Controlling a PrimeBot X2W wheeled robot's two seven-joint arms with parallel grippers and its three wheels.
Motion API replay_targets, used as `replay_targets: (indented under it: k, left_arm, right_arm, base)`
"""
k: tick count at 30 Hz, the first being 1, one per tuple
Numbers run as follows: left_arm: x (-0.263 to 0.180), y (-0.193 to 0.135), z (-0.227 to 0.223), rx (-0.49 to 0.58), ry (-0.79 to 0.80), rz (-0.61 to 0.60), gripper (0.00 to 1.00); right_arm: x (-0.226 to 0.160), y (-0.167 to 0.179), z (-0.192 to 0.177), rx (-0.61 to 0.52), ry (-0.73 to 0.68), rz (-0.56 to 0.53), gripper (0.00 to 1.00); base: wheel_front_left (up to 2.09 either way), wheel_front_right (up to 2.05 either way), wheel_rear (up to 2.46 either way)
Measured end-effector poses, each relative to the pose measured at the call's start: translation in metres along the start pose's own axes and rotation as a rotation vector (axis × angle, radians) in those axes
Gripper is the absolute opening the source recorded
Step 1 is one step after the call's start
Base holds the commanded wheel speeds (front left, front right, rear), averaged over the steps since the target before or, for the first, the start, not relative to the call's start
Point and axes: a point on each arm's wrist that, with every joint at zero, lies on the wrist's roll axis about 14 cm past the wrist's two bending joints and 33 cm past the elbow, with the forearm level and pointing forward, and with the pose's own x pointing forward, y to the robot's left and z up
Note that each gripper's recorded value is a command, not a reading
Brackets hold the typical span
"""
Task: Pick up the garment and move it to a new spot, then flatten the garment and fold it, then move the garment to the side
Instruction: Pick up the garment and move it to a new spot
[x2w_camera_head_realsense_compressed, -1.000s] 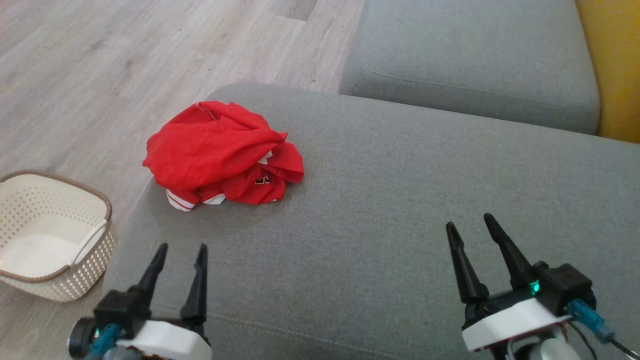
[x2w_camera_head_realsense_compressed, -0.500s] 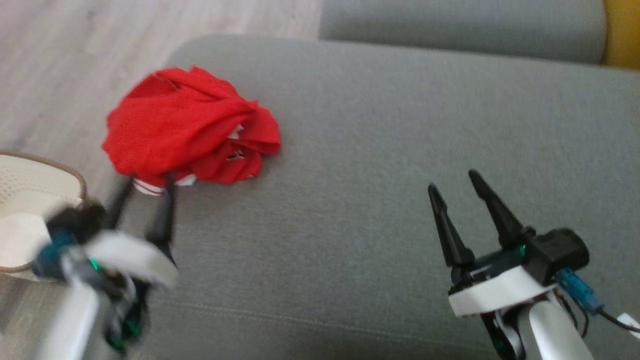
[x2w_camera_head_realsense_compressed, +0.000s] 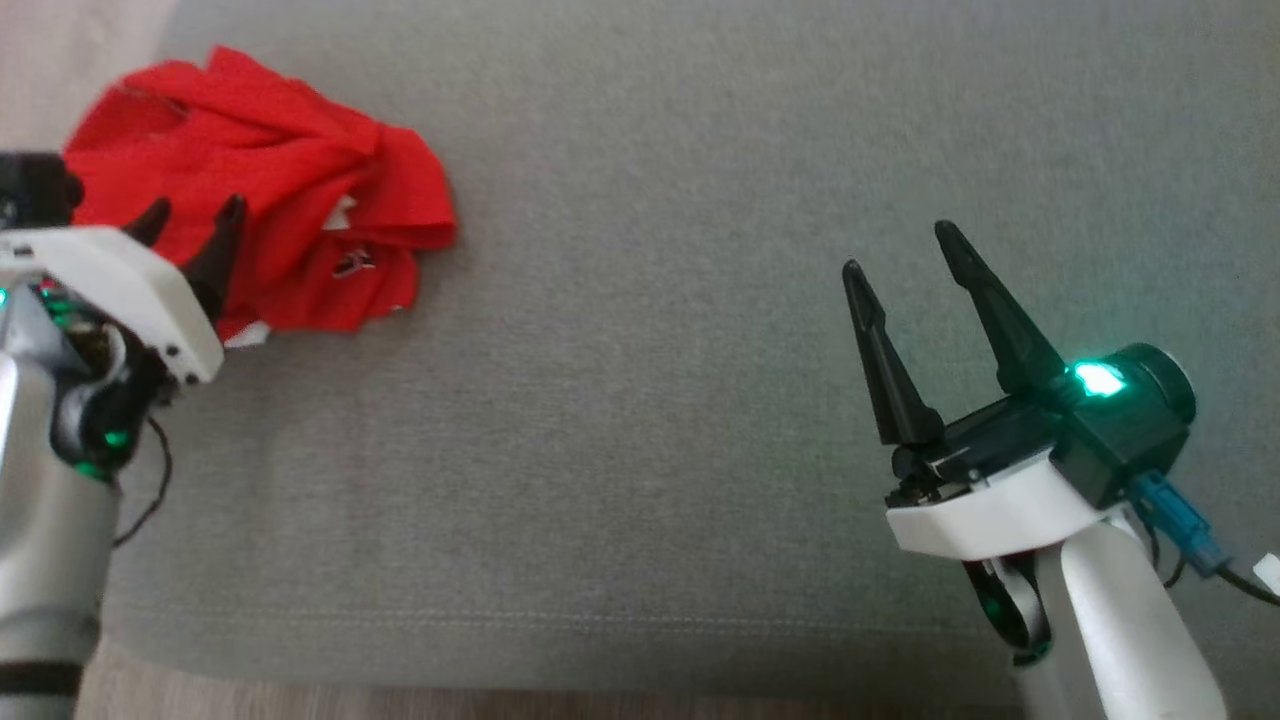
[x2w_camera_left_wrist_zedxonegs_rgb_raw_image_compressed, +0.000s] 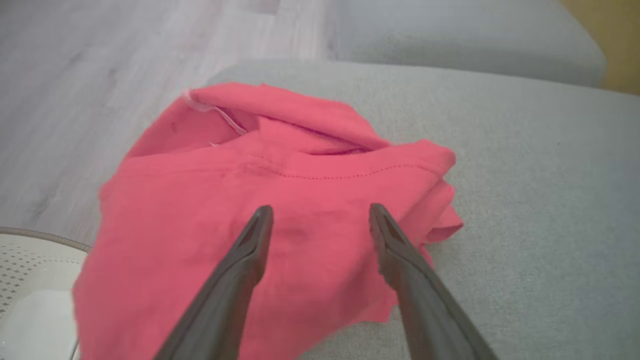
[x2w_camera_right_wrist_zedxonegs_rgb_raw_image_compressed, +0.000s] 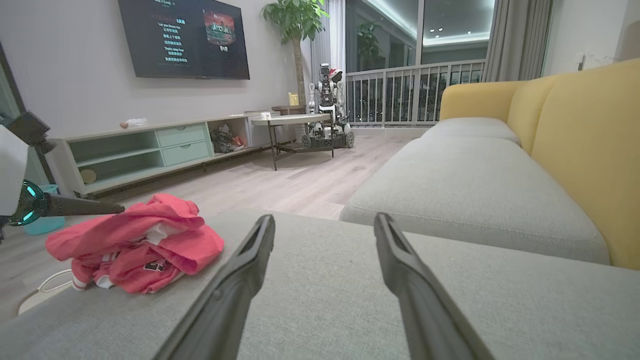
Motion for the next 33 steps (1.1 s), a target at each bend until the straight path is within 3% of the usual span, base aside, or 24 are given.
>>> replay_targets:
  k: [11,12,13,24,33]
  left_arm:
    - [0.056,0.025,-0.043,0.075,0.237,0.085,1.0]
    - [0.059,0.026,-0.045,0.071,0.25,0.09,0.84]
    - [0.062,0.027,-0.046,0.065,0.26,0.096,0.0]
    - [0.053,0.031,-0.013,0.06,0.109,0.107,0.0]
    - [0.007,0.004,0.081,0.018,-0.256,0.022,0.0]
  right_arm:
    - [0.001,-0.029,-0.03,-0.004,0.06,-0.061,1.0]
    - [0.002,-0.031,-0.031,-0.005,0.061,-0.065,1.0]
    - [0.002,-0.033,-0.031,-0.007,0.06,-0.068,1.0]
    - [0.002,-0.028,-0.019,-0.021,0.041,-0.06,1.0]
    - [-0.012,-0.007,0.011,-0.017,-0.002,-0.034,1.0]
  base:
    - [0.0,0.0,0.0]
    - [0.0,0.0,0.0]
    - [0.0,0.0,0.0]
    - [0.0,0.0,0.0]
    - [0.0,0.0,0.0]
